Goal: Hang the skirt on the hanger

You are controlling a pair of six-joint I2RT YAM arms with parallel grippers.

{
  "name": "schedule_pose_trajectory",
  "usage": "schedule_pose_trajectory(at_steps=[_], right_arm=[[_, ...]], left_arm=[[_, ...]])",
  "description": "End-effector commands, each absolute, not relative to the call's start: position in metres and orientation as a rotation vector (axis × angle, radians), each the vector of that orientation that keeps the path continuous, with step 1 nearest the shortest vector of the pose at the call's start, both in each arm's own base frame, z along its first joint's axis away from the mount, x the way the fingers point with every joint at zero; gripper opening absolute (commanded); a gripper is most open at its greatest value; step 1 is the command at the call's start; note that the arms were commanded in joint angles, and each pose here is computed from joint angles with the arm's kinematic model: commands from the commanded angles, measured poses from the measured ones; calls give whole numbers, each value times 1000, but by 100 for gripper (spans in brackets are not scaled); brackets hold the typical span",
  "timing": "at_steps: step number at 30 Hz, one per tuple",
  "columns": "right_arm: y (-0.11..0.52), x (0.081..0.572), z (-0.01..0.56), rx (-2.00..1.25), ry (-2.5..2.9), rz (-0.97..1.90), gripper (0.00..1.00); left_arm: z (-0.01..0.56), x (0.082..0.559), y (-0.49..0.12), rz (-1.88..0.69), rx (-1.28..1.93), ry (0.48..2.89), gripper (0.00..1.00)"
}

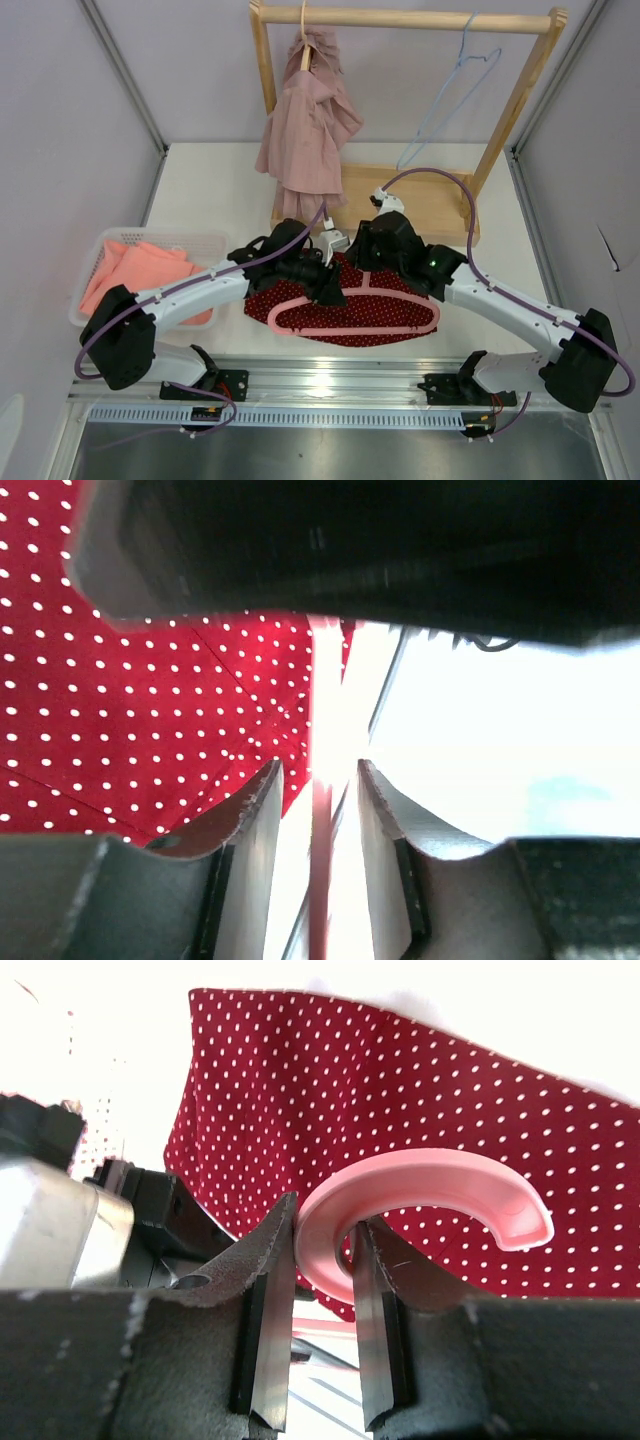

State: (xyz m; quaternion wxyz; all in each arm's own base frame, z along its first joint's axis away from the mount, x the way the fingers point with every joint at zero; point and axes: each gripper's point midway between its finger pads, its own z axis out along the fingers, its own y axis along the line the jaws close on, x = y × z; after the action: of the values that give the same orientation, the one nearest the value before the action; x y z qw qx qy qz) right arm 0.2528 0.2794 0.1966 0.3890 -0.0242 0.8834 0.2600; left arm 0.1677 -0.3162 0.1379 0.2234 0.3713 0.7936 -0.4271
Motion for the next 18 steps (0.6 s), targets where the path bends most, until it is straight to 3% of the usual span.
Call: schedule_pose_trajectory(at_steps=[1, 3, 5, 18], right_arm=[[277, 263, 223, -31, 2146, 689, 0], [277, 263, 222, -32, 2147, 687, 0], [277, 262, 224, -34, 2143, 696, 0], [279, 262, 223, -38, 2143, 705, 0]], left_arm=[[149, 164, -314, -1232, 1053, 2157, 42], [149, 165, -312, -1248, 1032, 2147, 49], [159, 171, -309, -1256, 987, 2123, 49], [160, 181, -319, -1266, 985, 2116, 39]])
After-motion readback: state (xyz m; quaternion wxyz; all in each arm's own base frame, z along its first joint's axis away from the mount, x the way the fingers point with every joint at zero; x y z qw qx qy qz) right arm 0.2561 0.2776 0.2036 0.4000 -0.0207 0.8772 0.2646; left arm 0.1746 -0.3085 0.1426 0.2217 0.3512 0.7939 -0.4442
